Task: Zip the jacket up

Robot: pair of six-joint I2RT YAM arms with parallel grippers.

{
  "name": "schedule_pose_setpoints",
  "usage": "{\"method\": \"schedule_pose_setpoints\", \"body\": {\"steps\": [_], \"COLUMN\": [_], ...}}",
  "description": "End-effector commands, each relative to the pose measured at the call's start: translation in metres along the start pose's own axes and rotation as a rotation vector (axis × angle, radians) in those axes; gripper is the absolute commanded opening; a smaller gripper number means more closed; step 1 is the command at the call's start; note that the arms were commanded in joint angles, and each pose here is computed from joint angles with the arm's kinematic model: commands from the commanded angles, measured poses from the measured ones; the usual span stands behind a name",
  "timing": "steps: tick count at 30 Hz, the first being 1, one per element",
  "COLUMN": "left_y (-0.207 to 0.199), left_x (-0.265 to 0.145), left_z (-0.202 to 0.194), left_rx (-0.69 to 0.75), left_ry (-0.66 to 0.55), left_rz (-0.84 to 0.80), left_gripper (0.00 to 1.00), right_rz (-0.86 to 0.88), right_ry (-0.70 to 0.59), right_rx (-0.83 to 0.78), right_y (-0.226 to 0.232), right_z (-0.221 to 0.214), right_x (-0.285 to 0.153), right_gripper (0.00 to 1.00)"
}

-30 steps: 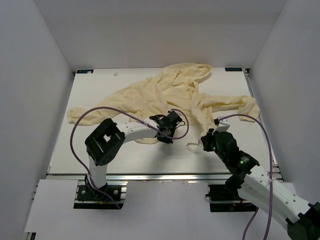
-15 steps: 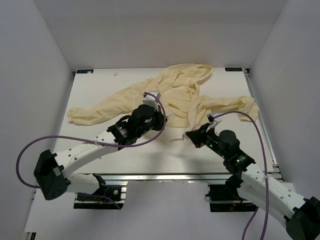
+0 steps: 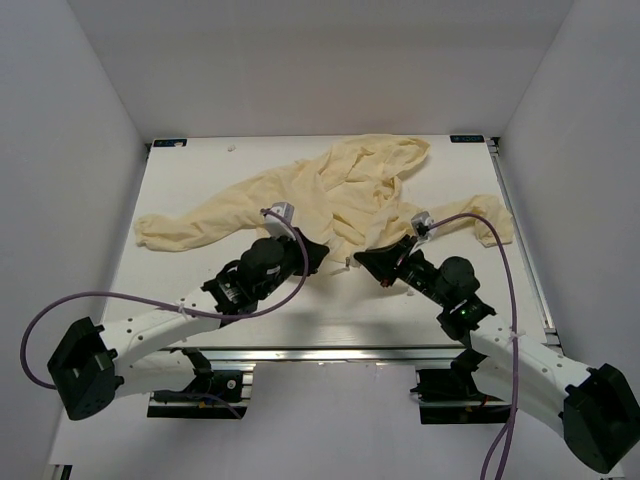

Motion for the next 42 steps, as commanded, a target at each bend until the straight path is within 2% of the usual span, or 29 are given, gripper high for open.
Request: {"method": "schedule_pose_setpoints", "body": {"steps": [1, 5, 8, 9, 11, 15, 16, 17, 18, 20, 21, 22, 23, 26, 27, 29, 33, 34, 36, 38, 42], "left_y": [-0.017, -0.012, -0.008, -0.007, -0.001, 0.012, 0.015, 0.021, 0.022, 0.025, 0.024, 0.027, 0.025, 0.032, 0.029, 0.039, 0.05, 0.057, 0.054, 0.055, 0.045], "left_x": [-0.011, -0.015, -0.008, -0.007, -0.007, -0.022, -0.034, -0.039, -0.044, -0.062, -0.066, -0.074, -0.075, -0.08, -0.071, -0.071, -0.051, -0.045, -0.031, -0.02, -0.004], "left_z": [0.024, 0.017, -0.001, -0.007, -0.03, -0.076, -0.091, -0.103, -0.11, -0.126, -0.129, -0.133, -0.129, -0.124, -0.109, -0.099, -0.055, -0.058, -0.056, -0.068, -0.087], "left_rx": [-0.168, -0.252, -0.22, -0.198, -0.134, -0.04, -0.03, -0.007, 0.008, 0.03, 0.032, 0.035, 0.047, 0.092, 0.13, 0.186, 0.328, 0.357, 0.403, 0.452, 0.484], "left_ry": [-0.138, -0.158, -0.045, -0.008, 0.138, 0.469, 0.587, 0.652, 0.701, 0.841, 0.874, 0.923, 0.932, 0.967, 0.912, 0.919, 0.777, 0.791, 0.795, 0.856, 0.932], "left_rz": [-0.101, -0.133, -0.076, -0.071, -0.027, 0.047, 0.053, 0.073, 0.068, 0.05, 0.033, 0.06, 0.057, 0.136, 0.179, 0.292, 0.518, 0.554, 0.532, 0.481, 0.318], "left_gripper": [0.0, 0.0, 0.0, 0.0, 0.0, 0.01, 0.02, 0.09, 0.29, 0.54, 0.64, 0.9, 0.98, 0.98, 0.98, 0.98, 0.98, 0.98, 0.98, 0.98, 0.98], "right_rz": [0.057, -0.012, -0.088, -0.133, -0.244, -0.516, -0.558, -0.592, -0.638, -0.663, -0.683, -0.688, -0.696, -0.702, -0.7, -0.694, -0.693, -0.692, -0.694, -0.706, -0.715], "right_ry": [-0.096, -0.012, 0.101, 0.103, 0.17, 0.141, 0.142, 0.143, 0.155, 0.165, 0.189, 0.191, 0.208, 0.23, 0.229, 0.227, 0.232, 0.235, 0.245, 0.252, 0.25], "right_rx": [0.041, 0.096, 0.151, 0.163, 0.19, 0.165, 0.161, 0.153, 0.147, 0.137, 0.136, 0.137, 0.135, 0.122, 0.117, 0.108, 0.097, 0.093, 0.086, 0.084, 0.074], "right_y": [0.01, -0.003, -0.015, -0.02, -0.035, -0.064, -0.067, -0.07, -0.073, -0.075, -0.077, -0.076, -0.076, -0.076, -0.075, -0.075, -0.076, -0.076, -0.077, -0.078, -0.08], "right_z": [0.017, -0.002, -0.029, -0.032, -0.051, -0.047, -0.046, -0.044, -0.043, -0.042, -0.046, -0.043, -0.044, -0.044, -0.043, -0.043, -0.043, -0.044, -0.046, -0.045, -0.046], "right_x": [0.003, 0.004, -0.003, -0.007, -0.022, -0.053, -0.058, -0.062, -0.069, -0.073, -0.077, -0.076, -0.077, -0.08, -0.08, -0.081, -0.081, -0.081, -0.081, -0.081, -0.084], "right_gripper": [0.0, 0.0, 0.0, 0.0, 0.0, 0.0, 0.0, 0.0, 0.0, 0.0, 0.0, 0.0, 0.0, 0.0, 0.0, 0.0, 0.0, 0.0, 0.0, 0.0, 0.0]}}
Point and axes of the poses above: each gripper's point midway between its finger pads, its own x axis out along the fingers, its own y axis along the line the jaws close on, z = x × y, the point moved 3 cm from there along -x, back along the fingers, and after that the axes turned 1 degree about -x, right-handed, at the moved point
